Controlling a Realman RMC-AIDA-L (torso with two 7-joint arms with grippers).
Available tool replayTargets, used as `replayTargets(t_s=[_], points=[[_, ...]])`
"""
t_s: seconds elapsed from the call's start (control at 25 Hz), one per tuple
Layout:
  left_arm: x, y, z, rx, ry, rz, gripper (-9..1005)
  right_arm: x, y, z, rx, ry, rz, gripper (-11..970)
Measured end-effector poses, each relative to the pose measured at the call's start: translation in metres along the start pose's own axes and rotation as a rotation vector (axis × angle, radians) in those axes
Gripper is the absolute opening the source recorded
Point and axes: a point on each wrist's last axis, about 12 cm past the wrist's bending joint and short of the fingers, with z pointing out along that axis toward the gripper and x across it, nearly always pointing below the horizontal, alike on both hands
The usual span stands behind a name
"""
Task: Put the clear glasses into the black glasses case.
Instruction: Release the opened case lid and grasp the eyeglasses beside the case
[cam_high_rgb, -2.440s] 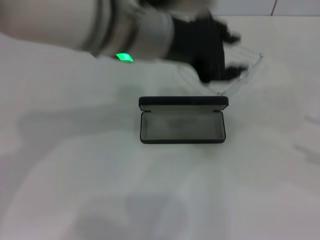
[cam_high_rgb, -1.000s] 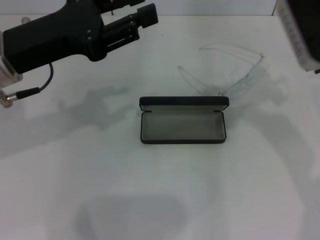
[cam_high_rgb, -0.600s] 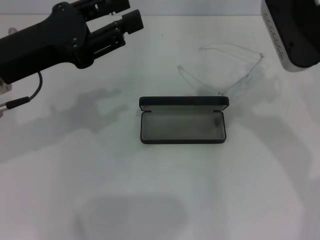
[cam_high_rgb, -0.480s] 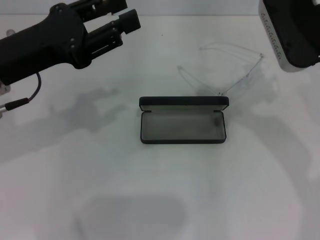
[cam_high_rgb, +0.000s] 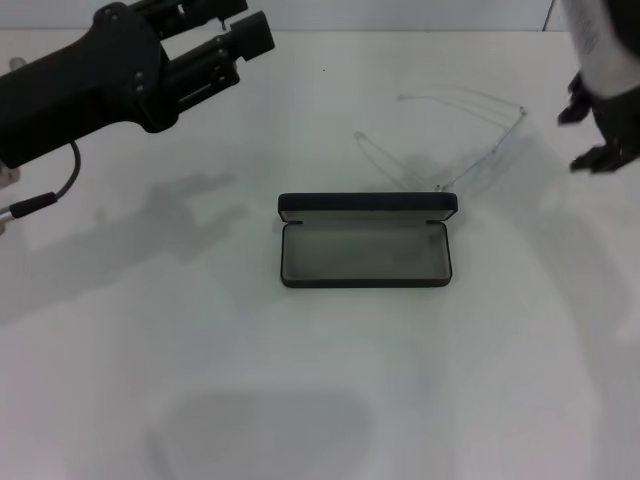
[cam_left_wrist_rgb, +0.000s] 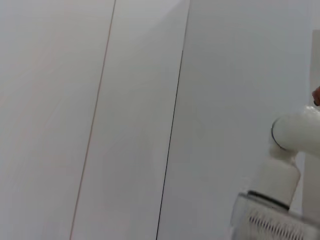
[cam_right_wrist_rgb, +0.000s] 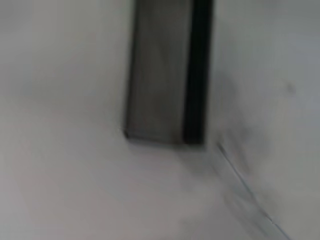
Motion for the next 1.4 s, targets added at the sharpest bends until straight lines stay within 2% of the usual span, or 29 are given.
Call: replayTargets(t_s=[0.08,0.2,0.48,0.56,0.8,0.88,1.08,1.4], points=[[0.0,0.0,-0.002,-0.003,-0.006,-0.001,509,-0.002,0.0,-0.01,-0.066,-0.064,0.022,452],[0.001,0.001,-0.004,-0.007,-0.019,-0.012,508,-0.008,-0.001,-0.017,-0.106,-0.059,0.008,456],[0.006,0.0,-0.013,-0.006,-0.046,-0.03,508,-0.022,0.002,-0.006,-0.075,0.051,-0.096,465],[0.007,-0.001,-0.016,-0.007,-0.048,-0.029,508,-0.024,0.001,-0.004,-0.065,0.054,-0.124,578],[0.007,-0.002,-0.018,-0.007,-0.046,-0.026,508,-0.027,-0.004,0.0,-0.013,0.036,-0.243,702],[0.007,-0.002,-0.018,-0.006,-0.045,-0.025,508,-0.029,-0.007,0.001,0.006,0.034,-0.281,704],[0.007,-0.002,-0.017,0.001,-0.042,-0.021,507,-0.029,-0.012,0.016,0.031,0.042,-0.365,706],[0.007,-0.002,-0.018,-0.001,-0.041,-0.016,507,-0.021,-0.021,0.052,0.044,0.042,-0.435,706]])
